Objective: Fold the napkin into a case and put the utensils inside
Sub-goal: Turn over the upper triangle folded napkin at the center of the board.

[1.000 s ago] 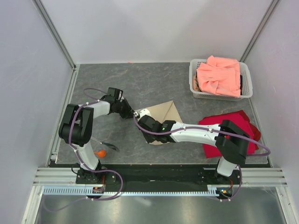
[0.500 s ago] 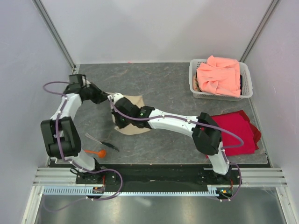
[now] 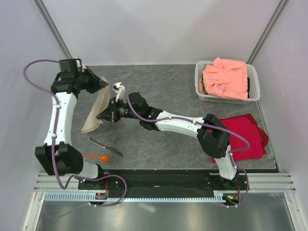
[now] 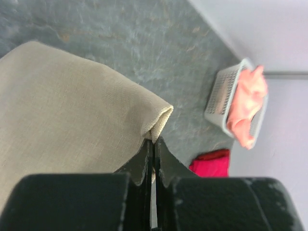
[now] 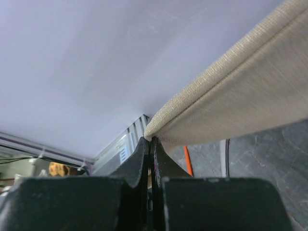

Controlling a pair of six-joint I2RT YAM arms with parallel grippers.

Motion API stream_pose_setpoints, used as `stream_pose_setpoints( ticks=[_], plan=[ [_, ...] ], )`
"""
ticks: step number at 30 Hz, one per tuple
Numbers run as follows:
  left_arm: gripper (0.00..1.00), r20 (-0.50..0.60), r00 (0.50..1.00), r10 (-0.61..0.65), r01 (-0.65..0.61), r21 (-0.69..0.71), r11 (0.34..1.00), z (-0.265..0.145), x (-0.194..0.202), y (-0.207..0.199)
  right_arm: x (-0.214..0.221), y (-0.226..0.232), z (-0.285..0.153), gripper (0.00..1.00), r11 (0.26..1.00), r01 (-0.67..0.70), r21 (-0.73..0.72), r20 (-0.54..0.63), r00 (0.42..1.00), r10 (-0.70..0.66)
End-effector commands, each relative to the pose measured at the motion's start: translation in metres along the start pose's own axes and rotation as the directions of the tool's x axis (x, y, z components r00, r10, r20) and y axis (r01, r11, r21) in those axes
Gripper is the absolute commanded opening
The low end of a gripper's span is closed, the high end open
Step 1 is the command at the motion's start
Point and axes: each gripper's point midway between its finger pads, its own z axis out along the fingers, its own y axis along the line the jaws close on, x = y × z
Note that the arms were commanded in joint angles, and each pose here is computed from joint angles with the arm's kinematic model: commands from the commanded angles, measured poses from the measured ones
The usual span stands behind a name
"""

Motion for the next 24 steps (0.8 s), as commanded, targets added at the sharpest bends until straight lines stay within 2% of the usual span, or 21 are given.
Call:
stream_pose_setpoints(
  ticks=[1,5,6,9,14,20,22,23,24],
  plan=[
    [0.02,0.034,0.989,0.141,-0.142,0.027,0.989,0.067,0.004,-0.029,0.073,0.020,-0.029,0.00,0.946,-0.245,-0.214,-0.243,0.951,0.192],
    [0.02,-0.063,0.979,0.191,-0.189,0.038,0.981,0.128,0.051,-0.033,0.096,-0.032,-0.060,0.00,0.950,-0.278,-0.142,-0.233,0.942,0.241],
    [0.02,-0.074,0.977,0.200,-0.197,0.038,0.980,0.135,0.058,-0.034,0.113,-0.056,-0.074,0.00,0.951,-0.299,-0.079,-0.254,0.928,0.271],
    [0.02,-0.099,0.966,0.239,-0.235,0.051,0.971,0.155,0.084,-0.044,0.143,-0.084,-0.109,0.00,0.949,-0.316,0.009,-0.272,0.912,0.306],
    [0.02,-0.135,0.946,0.295,-0.288,0.069,0.955,0.172,0.127,-0.060,0.174,-0.111,-0.151,0.00,0.938,-0.320,0.131,-0.266,0.900,0.344],
    [0.02,-0.193,0.924,0.329,-0.327,0.046,0.944,0.191,0.171,-0.059,0.188,-0.131,-0.175,0.00,0.908,-0.344,0.240,-0.236,0.886,0.399],
    [0.04,-0.209,0.916,0.344,-0.338,0.063,0.939,0.195,0.180,-0.064,0.189,-0.142,-0.185,0.06,0.881,-0.357,0.310,-0.208,0.879,0.429],
    [0.14,-0.219,0.908,0.357,-0.347,0.082,0.934,0.194,0.187,-0.070,0.195,-0.148,-0.193,0.10,0.864,-0.359,0.352,-0.203,0.872,0.445],
    [0.21,-0.219,0.905,0.364,-0.351,0.097,0.931,0.193,0.188,-0.075,0.189,-0.153,-0.198,0.20,0.856,-0.351,0.379,-0.177,0.881,0.440]
  ],
)
